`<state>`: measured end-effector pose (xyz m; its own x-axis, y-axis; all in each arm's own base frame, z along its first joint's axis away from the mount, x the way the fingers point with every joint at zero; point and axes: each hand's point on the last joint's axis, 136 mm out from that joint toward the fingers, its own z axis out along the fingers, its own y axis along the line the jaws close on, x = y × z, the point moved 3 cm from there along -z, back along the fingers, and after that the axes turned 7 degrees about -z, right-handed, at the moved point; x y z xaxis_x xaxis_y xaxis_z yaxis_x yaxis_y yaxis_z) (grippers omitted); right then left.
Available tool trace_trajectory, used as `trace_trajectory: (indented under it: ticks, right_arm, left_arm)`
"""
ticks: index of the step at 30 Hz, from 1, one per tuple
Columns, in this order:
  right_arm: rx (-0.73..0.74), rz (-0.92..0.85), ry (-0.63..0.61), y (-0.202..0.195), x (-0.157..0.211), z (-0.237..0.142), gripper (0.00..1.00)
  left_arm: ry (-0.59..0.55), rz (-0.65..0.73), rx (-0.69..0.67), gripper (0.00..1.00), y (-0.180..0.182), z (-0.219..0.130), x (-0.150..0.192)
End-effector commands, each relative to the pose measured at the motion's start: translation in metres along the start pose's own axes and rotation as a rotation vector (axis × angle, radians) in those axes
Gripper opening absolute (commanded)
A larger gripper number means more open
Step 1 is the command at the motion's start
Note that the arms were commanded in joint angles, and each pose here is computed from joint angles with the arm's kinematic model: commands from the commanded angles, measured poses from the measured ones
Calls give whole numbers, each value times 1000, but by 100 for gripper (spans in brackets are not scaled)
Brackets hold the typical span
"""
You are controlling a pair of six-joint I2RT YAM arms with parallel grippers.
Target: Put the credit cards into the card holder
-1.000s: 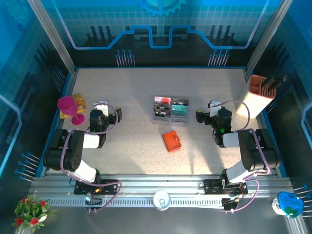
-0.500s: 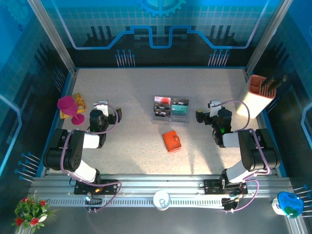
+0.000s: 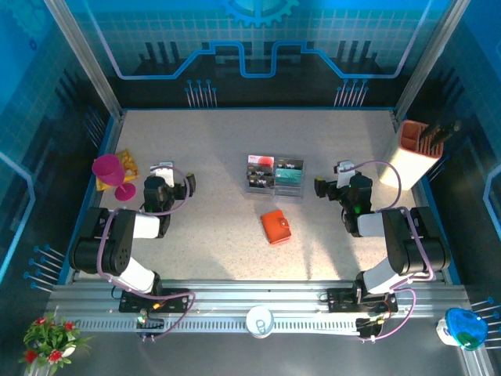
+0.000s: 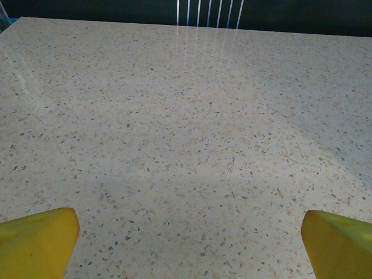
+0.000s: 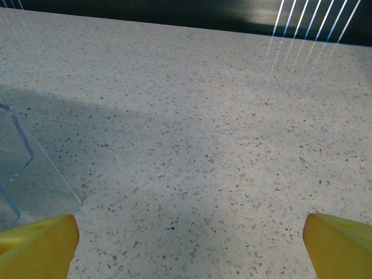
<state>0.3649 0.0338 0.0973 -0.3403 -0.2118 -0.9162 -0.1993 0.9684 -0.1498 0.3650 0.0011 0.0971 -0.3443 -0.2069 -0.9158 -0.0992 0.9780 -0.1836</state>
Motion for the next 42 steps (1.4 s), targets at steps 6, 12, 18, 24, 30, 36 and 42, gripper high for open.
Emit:
trace_trajectory:
  ticks: [6, 12, 18, 24, 30, 36, 42]
  right_arm:
    - [-4, 9, -40, -8, -11, 1, 100]
    - [-7, 12, -41, -8, -10, 1, 100]
    - [46, 38, -81, -16, -13, -9, 100]
    - [138, 69, -94, -30, -23, -26, 100]
    - [212, 174, -57, -46, -52, -46, 100]
    - [132, 517, -26, -50, -73, -74, 100]
    - [-142, 601, -31, -9, -94, -98, 99]
  left_arm:
    - [-21, -12, 20, 99, -2, 3, -9]
    - [-21, -13, 20, 99, -2, 3, -9]
    - [-41, -19, 22, 99, -2, -2, -11]
    - [-46, -24, 6, 99, -3, -14, -26]
    - [-50, -59, -58, 99, 2, -33, -50]
    - [-17, -190, -128, 99, 5, -49, -78]
    - [80, -387, -160, 99, 0, -64, -91]
